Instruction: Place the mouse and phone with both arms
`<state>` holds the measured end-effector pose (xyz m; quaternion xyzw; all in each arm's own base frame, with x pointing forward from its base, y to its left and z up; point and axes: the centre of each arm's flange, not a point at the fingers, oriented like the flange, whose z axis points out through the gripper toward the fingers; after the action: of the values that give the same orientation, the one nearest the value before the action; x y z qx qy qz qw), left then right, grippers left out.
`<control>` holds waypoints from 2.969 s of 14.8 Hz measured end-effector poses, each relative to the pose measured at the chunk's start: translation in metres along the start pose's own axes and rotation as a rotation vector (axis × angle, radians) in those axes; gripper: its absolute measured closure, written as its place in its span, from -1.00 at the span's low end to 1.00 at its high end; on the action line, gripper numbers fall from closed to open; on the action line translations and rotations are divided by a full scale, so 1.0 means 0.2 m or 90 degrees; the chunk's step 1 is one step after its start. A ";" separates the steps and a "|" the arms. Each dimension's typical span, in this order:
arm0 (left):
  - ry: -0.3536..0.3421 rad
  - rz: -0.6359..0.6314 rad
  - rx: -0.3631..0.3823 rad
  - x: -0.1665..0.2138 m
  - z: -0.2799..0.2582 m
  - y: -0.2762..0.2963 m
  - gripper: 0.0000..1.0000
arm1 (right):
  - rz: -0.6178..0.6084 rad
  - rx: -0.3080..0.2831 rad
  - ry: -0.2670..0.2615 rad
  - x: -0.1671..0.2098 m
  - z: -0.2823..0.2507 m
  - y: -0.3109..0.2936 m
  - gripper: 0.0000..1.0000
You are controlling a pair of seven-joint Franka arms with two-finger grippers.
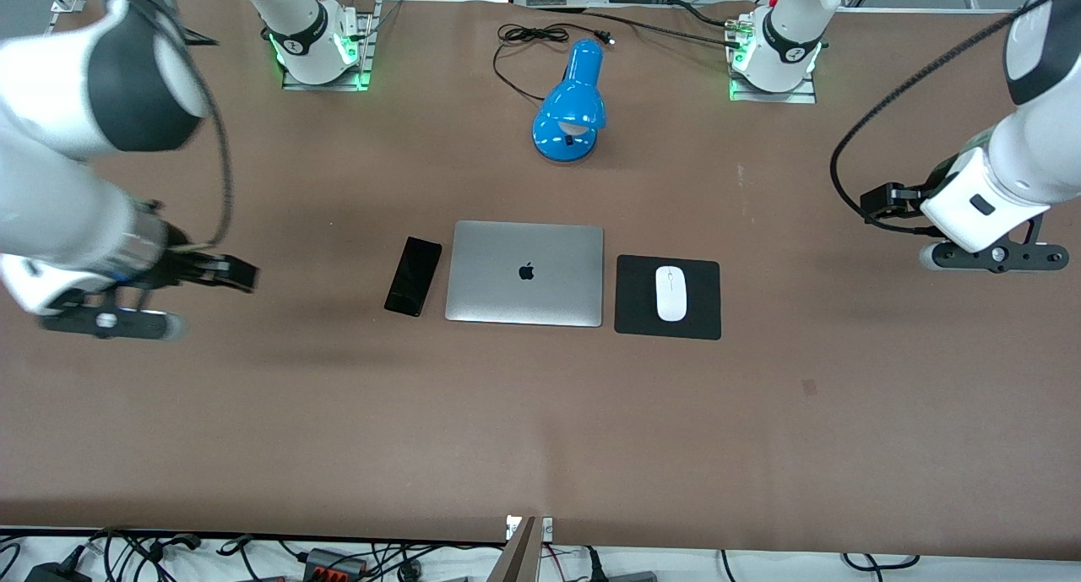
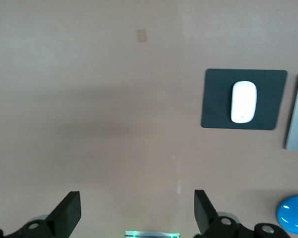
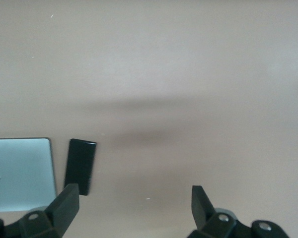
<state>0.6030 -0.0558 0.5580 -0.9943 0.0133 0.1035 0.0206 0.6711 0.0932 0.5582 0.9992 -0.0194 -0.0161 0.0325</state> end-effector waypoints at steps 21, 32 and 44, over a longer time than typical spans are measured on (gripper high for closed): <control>0.094 0.014 -0.047 -0.26 -0.05 -0.27 -1.00 | -0.014 -0.004 0.046 -0.51 -0.13 0.52 -1.00; 0.091 0.014 -0.047 -0.24 -0.04 -0.27 -1.00 | 0.004 0.035 0.045 -0.50 -0.12 0.56 -1.00; 0.096 0.014 -0.036 -0.24 -0.06 -0.27 -1.00 | 0.014 0.039 0.049 -0.50 -0.12 0.61 -1.00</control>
<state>0.5599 -0.0003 0.5815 -0.9993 0.0229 0.0289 -0.0100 0.5679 -0.0229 0.5926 0.9993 -0.0296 0.0231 0.0030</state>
